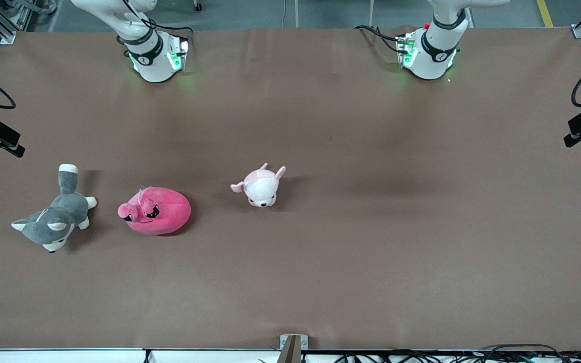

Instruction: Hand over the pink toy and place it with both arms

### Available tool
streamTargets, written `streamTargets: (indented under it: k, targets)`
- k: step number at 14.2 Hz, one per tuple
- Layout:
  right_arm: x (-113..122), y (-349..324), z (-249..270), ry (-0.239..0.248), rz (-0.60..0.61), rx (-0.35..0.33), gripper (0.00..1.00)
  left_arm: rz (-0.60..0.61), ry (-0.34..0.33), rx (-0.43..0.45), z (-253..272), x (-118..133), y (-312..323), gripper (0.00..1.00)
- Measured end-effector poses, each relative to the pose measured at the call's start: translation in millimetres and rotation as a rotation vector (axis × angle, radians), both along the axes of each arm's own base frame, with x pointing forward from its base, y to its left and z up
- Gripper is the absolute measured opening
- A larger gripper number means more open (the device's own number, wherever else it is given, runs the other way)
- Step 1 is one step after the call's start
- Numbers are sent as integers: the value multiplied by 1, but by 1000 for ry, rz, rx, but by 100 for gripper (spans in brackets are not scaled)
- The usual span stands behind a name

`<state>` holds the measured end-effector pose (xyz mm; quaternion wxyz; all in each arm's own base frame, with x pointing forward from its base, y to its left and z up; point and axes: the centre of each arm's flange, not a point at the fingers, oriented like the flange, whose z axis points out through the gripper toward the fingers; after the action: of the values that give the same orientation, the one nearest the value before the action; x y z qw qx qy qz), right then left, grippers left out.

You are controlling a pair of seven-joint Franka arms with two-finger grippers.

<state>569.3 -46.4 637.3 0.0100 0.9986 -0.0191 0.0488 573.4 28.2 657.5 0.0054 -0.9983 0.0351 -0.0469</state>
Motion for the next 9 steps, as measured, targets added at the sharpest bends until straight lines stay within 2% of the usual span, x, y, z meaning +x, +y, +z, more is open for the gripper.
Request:
streamTargets:
  k: [5,9]
  targets:
    - [0,-1,6,-21,-2,-2,100,-13,-2,0,1,0,-7,100]
    - [0,-2,22,-60,-3,-5,100,-16,-3,-1,1,0,-10,100]
